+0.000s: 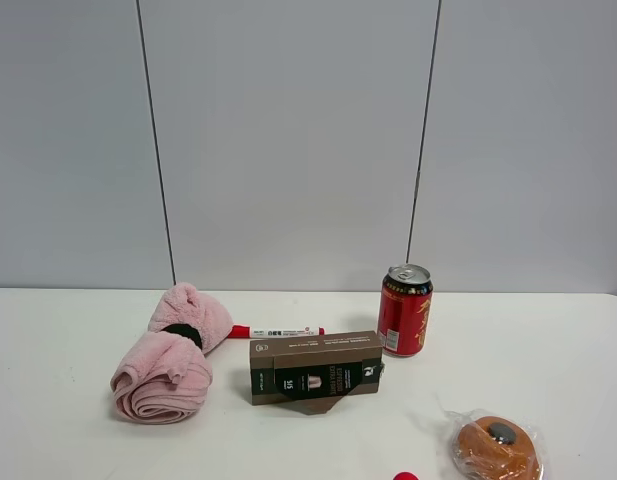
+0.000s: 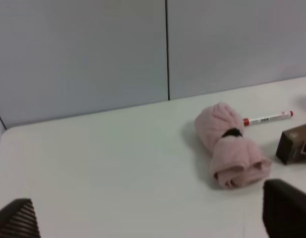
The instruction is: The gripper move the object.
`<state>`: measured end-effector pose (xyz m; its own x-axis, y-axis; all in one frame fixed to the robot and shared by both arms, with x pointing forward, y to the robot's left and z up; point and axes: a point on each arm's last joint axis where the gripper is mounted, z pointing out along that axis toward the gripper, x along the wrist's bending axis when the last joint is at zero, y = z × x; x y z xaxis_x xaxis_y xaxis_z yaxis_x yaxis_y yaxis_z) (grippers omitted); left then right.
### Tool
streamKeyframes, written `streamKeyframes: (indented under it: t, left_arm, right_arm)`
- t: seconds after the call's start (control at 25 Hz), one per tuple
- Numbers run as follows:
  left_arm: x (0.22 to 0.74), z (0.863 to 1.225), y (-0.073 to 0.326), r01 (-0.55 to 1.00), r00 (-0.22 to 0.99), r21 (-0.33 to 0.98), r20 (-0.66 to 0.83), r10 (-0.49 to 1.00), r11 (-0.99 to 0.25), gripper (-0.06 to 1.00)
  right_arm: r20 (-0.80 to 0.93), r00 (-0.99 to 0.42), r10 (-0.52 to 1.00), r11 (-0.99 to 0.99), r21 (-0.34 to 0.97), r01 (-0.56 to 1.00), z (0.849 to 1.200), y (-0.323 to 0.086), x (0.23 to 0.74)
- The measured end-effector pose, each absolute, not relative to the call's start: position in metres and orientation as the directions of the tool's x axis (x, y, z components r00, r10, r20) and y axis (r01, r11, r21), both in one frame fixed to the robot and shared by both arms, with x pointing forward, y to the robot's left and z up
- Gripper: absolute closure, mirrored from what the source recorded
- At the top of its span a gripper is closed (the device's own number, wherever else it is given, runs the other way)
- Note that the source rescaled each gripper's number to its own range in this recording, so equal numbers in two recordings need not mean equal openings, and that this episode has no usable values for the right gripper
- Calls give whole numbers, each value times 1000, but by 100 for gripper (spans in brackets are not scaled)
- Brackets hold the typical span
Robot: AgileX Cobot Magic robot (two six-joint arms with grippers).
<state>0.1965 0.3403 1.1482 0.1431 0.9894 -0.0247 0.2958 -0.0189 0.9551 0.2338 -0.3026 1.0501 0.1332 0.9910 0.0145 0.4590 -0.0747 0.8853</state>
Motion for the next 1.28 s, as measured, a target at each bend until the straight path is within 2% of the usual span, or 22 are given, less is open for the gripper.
streamKeyframes:
  t: [0.2,0.6,0.84,1.08,1.28]
  left_arm:
    - [193,1117,340,314,117,949,-24,993,-14,11]
    - [191,1108,325,347,17,938,-32,999,24,11]
    - [206,1082,310,449,-49,889,-75,996,89,11]
    - [224,1056,301,503,-77,859,-69,995,98,11]
    - [226,1052,298,504,-148,853,-73,986,138,11]
  right_arm:
    - [15,133,991,-75,885,459,1050,-303,234]
    - [14,134,991,-74,885,459,1050,-303,234]
    - [14,134,991,-74,885,459,1050,-303,234]
    - [14,134,991,-74,885,459,1050,-303,234]
    - [14,134,991,-74,885,459,1050,-303,234]
